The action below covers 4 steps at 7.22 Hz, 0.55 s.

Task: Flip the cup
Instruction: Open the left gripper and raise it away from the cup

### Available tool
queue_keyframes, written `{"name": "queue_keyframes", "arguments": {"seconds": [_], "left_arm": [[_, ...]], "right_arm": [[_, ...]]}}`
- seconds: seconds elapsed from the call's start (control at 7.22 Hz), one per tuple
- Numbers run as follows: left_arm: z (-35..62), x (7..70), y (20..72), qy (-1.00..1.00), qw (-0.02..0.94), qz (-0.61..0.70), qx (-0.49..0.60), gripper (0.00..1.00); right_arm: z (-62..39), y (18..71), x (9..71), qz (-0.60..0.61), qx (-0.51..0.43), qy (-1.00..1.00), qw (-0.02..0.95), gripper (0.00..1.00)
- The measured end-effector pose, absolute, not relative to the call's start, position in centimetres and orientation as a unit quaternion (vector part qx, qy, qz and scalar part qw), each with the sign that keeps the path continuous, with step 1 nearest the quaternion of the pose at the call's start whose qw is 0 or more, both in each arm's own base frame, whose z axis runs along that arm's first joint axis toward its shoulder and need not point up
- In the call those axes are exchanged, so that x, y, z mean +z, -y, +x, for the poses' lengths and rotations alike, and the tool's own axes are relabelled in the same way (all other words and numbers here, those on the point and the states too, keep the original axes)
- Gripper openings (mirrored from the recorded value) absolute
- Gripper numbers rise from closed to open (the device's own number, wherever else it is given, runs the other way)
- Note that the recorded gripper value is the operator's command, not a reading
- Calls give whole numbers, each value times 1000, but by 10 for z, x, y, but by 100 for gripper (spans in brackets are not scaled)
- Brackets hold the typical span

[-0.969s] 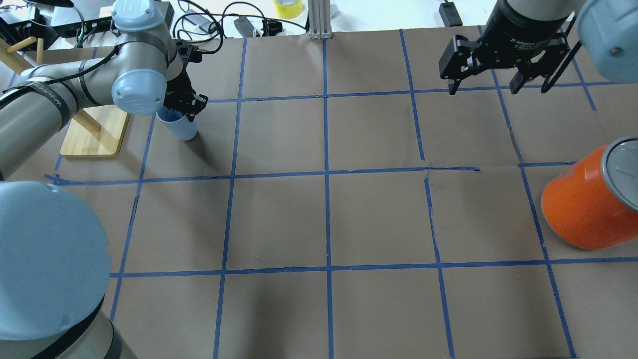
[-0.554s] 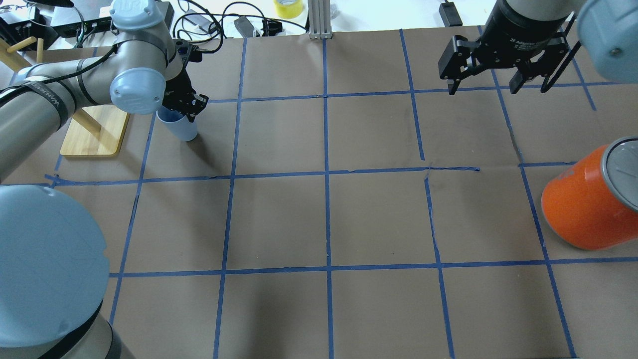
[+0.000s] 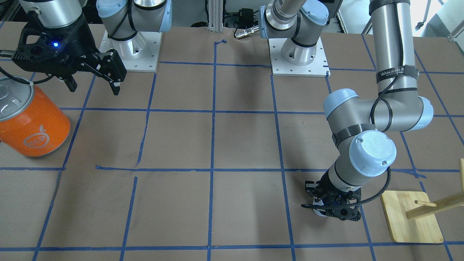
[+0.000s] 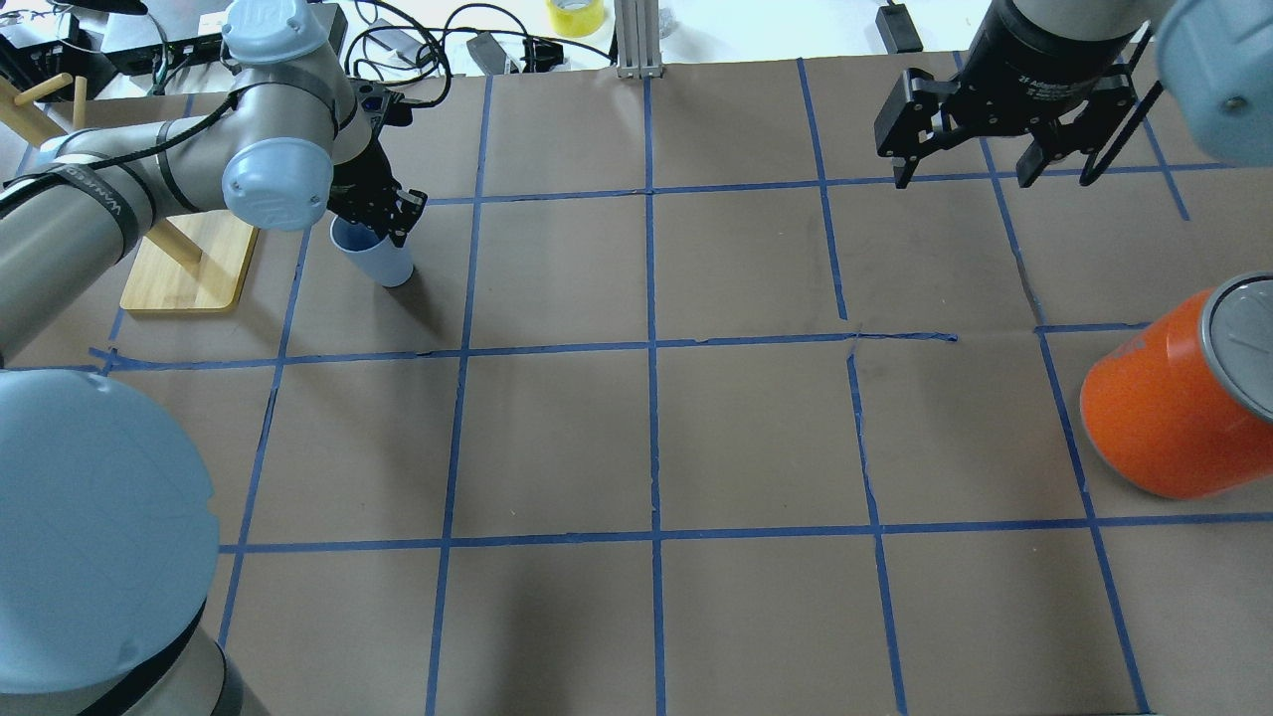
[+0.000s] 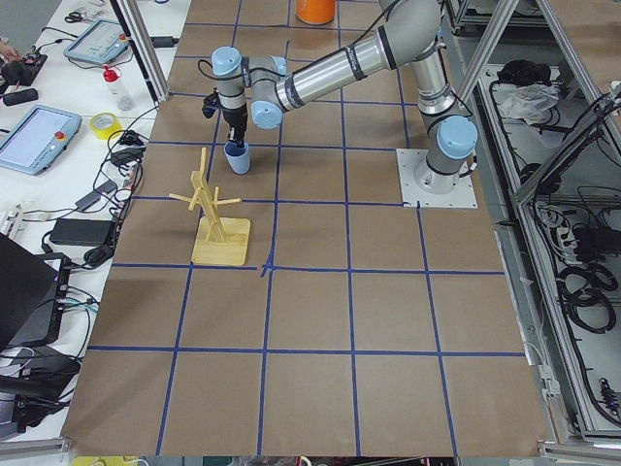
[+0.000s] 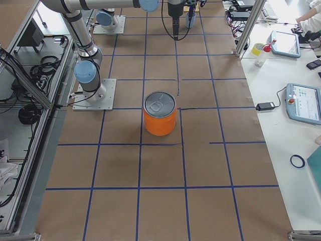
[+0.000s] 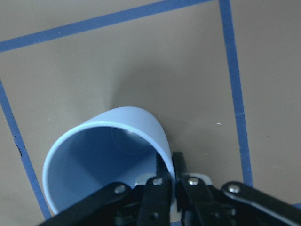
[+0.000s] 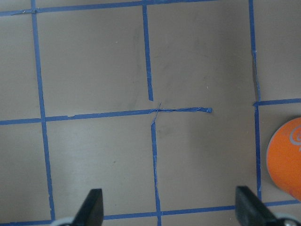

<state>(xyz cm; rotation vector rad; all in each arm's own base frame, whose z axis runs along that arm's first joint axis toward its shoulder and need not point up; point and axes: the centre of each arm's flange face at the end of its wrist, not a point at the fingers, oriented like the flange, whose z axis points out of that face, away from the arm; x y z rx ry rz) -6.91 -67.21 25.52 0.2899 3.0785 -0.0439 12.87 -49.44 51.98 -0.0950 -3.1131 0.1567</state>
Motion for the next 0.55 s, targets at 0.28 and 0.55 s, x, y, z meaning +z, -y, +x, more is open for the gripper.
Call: {"name": "queue_keyframes", "arguments": {"seconds": [0.28,0.55], "left_arm": [[-75,286,668,-996,26,86,-27,100],[-101,363,639,-995,24,94,-26,100]], "right_arm": [[129,494,520,-31,50,998,12,100],[128,495,519,-30,49,998,13,100]]}}
